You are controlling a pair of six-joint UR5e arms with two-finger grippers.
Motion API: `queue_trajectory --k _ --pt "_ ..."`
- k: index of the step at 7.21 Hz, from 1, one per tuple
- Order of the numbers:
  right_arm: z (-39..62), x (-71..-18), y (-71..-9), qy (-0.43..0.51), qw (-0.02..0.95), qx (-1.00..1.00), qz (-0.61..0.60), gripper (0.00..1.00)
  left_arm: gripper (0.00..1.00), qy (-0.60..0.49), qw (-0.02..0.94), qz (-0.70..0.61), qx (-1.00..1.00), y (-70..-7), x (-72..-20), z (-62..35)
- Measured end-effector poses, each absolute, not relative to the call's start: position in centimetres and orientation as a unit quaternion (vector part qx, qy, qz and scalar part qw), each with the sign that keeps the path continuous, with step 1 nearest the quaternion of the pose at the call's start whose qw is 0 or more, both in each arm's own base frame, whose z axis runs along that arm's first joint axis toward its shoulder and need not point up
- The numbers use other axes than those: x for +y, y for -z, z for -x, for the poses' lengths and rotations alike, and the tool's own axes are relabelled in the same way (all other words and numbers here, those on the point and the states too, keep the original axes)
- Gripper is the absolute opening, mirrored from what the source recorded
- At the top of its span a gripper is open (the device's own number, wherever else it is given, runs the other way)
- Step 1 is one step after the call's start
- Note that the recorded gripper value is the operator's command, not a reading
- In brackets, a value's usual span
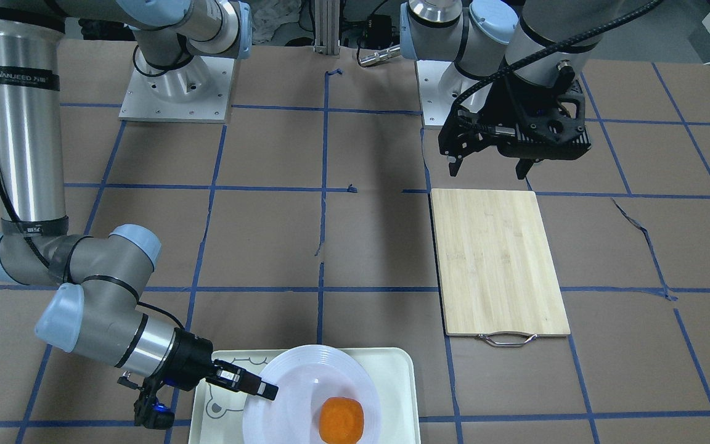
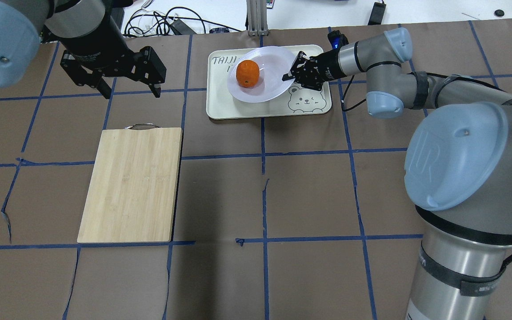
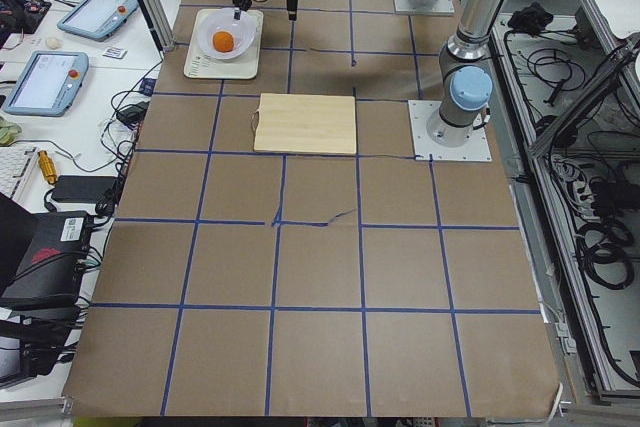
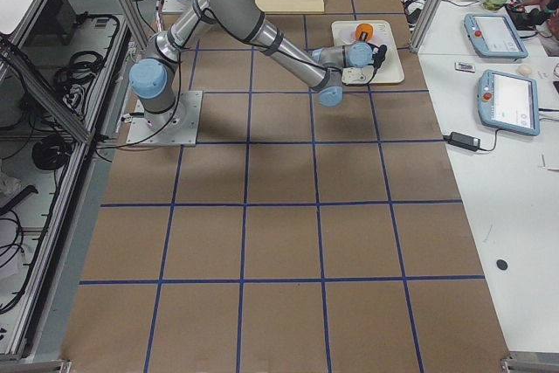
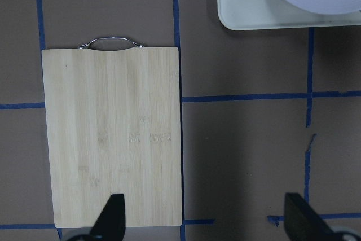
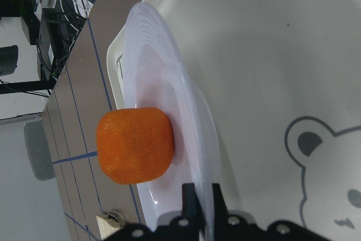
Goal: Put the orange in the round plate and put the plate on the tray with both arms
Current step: 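Lower the plate onto the bear-printed tray with the right gripper, then open the right gripper and withdraw it from the plate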
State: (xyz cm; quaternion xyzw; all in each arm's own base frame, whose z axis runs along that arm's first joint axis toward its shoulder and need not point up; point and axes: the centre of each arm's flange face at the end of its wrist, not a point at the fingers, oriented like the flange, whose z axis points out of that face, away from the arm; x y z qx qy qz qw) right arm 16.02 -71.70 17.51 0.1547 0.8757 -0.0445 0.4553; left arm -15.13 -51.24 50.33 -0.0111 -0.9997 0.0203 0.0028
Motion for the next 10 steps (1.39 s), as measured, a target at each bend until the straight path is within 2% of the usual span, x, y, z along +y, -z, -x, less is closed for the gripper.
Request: queue_trajectory --k 2,3,4,7,10 --pt "-16.0 -71.6 -17.3 0.048 0.452 0.879 -0.147 0.58 1.0 -0.021 0.003 0.011 -1.0 -50.4 -51.2 15.1" --pt "-15.7 -71.7 -17.5 0.05 0.451 0.879 -0.149 0.72 1.0 -0.021 0.003 0.011 -1.0 -50.4 -51.2 15.1" --pt "-14.9 -71.9 -17.7 0.054 0.449 0.879 -0.153 0.8 1.0 -0.021 0.003 0.011 -1.0 -50.4 -51.2 15.1" --pt "-9.5 -73.0 -20.3 0.104 0.424 0.886 -0.154 0.86 1.0 -0.021 0.002 0.011 -1.0 -50.4 -51.2 15.1" --pt "-6.4 -72.3 -27.6 0.115 0.309 0.934 -0.135 0.88 1.0 -0.021 0.002 0.011 -1.0 -50.4 -51.2 15.1"
